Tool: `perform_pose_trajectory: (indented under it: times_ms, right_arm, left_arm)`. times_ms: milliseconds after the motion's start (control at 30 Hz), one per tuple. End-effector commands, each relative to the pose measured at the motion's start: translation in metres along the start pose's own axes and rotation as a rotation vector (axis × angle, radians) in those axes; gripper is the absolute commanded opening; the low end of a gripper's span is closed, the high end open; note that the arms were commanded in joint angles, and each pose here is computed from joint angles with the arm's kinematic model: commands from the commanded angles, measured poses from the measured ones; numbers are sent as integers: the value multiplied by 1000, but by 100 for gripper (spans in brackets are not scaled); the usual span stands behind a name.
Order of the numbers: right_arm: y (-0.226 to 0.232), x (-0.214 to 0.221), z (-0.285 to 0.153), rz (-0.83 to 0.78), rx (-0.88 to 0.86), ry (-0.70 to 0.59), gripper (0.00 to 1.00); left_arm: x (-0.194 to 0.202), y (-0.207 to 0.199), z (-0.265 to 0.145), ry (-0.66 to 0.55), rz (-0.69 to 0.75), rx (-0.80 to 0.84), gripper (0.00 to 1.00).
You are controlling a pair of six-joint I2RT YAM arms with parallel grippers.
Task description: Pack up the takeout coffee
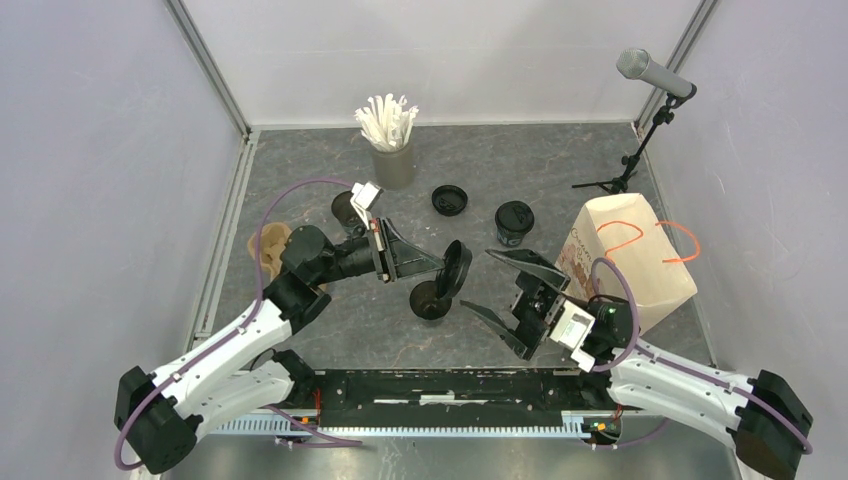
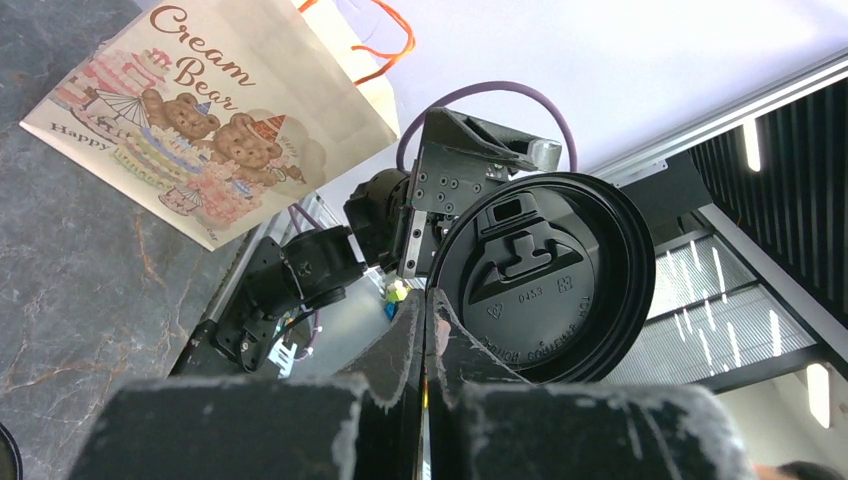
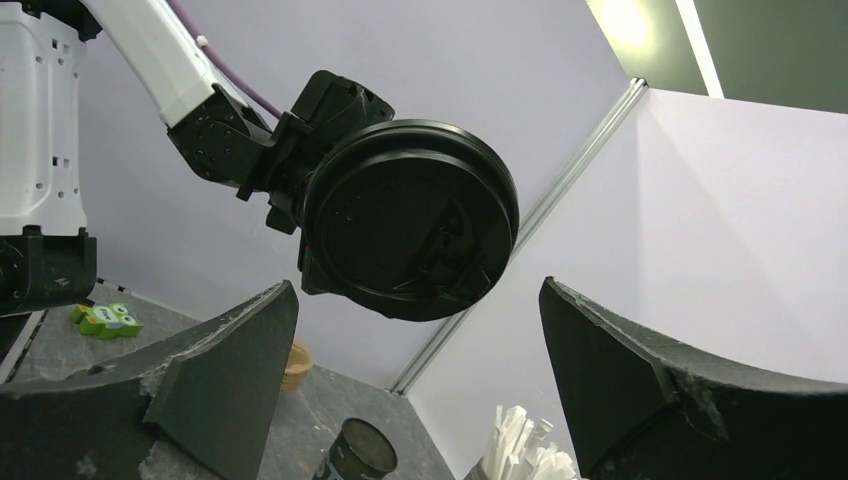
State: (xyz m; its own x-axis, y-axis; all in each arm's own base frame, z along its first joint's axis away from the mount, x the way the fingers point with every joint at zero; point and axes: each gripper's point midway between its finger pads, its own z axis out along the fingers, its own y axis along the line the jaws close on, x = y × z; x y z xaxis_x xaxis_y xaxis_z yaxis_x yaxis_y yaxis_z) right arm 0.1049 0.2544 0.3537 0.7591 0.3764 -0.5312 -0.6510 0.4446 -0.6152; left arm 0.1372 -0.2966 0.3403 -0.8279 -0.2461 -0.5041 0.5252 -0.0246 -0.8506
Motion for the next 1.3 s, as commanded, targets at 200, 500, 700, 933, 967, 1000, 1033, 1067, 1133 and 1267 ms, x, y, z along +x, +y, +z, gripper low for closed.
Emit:
perform_pose_trajectory:
  times_ms: [200,500,700,933,967,1000,1033,1067,1133,1267]
  right_arm:
    - [-18,-11,21,-66,35,-26,98]
    - [-9,-1,28,-104,21,18,98]
    - [-11,2,31,-110,48,35,98]
    - [-8,2,32,-105,45,28,86]
    - [-8,2,31,-105,47,27,83]
    - [-8,2,31,-107,51,26,82]
    - [-8,2,30,-106,53,26,82]
    - [-8,2,29,-106,56,26,82]
    - [-7,4,28,-99,59,32,81]
    - [-10,7,24,-57,92,48,81]
  left_arm:
    - [1,-2,1,-7,-12,35,2]
    - [3,-2,3,-3,-19,40,2]
    - [6,-1,3,-3,-24,38,2]
    - [9,3,3,4,-27,32,2]
    - [9,3,3,5,-27,32,2]
    - [10,3,3,7,-27,31,2]
    - [10,3,3,5,-27,30,2]
    - [10,4,3,5,-28,29,2]
    - [9,4,3,3,-28,27,2]
    - [6,9,2,-21,-21,-3,26]
